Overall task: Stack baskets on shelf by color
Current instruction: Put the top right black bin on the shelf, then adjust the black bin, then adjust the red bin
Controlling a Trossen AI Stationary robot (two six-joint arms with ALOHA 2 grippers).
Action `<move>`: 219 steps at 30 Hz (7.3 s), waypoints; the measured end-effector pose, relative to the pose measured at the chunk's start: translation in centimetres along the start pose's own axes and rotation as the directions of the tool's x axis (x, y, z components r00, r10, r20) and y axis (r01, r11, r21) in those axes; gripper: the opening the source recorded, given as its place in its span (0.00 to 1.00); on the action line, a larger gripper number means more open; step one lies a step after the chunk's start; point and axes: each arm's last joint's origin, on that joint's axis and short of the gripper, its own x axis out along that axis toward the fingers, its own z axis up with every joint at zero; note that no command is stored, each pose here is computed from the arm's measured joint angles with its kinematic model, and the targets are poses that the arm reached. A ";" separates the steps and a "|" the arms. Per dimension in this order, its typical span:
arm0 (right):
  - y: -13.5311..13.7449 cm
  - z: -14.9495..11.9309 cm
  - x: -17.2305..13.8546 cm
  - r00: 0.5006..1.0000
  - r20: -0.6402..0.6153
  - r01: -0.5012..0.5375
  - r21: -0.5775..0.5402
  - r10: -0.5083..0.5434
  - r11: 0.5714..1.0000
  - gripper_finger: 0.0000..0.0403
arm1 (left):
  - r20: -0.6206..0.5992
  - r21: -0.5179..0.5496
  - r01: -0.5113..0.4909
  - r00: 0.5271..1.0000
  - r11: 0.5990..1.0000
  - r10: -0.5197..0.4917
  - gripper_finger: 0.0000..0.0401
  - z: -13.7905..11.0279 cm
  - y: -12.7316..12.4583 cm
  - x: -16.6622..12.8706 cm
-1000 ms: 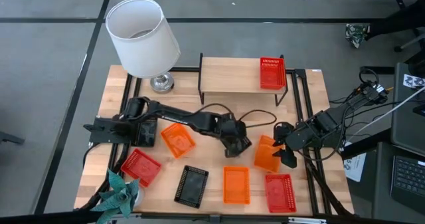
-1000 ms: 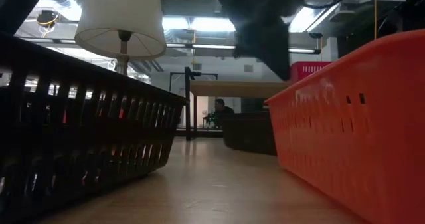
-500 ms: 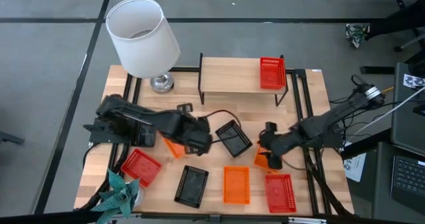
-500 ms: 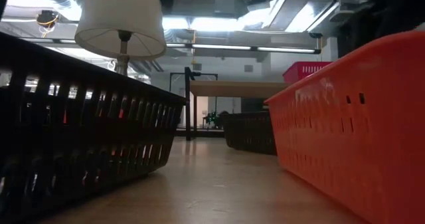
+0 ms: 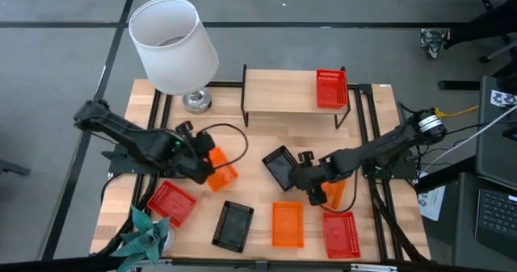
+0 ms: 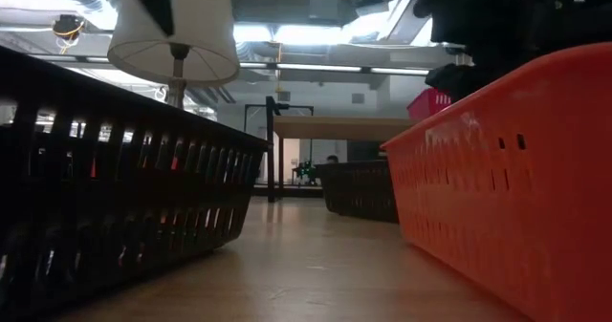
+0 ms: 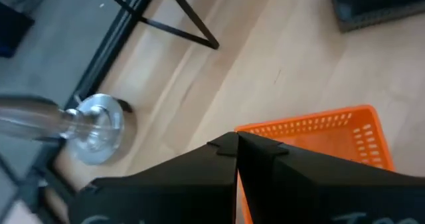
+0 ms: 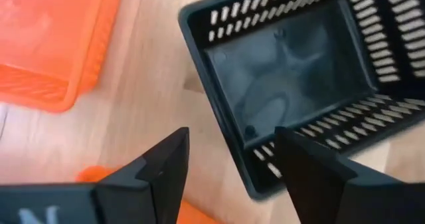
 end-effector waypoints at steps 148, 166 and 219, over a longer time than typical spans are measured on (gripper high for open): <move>-6.8 -8.8 -19.8 0.980 0.158 -0.190 0.534 0.124 0.824 0.33 | -0.736 -0.173 -0.102 0.674 0.980 -0.060 0.00 -12.0 2.9 5.8; -6.8 -8.4 -20.2 0.964 0.223 -0.241 0.485 0.147 0.841 0.33 | -0.047 -0.360 0.442 0.871 0.822 -0.489 0.00 -3.9 -3.3 14.7; -7.0 -7.5 -20.5 0.935 0.324 -0.287 0.461 0.141 0.840 0.33 | -0.575 -0.257 0.196 0.756 0.946 -0.313 0.00 -11.9 -7.3 8.1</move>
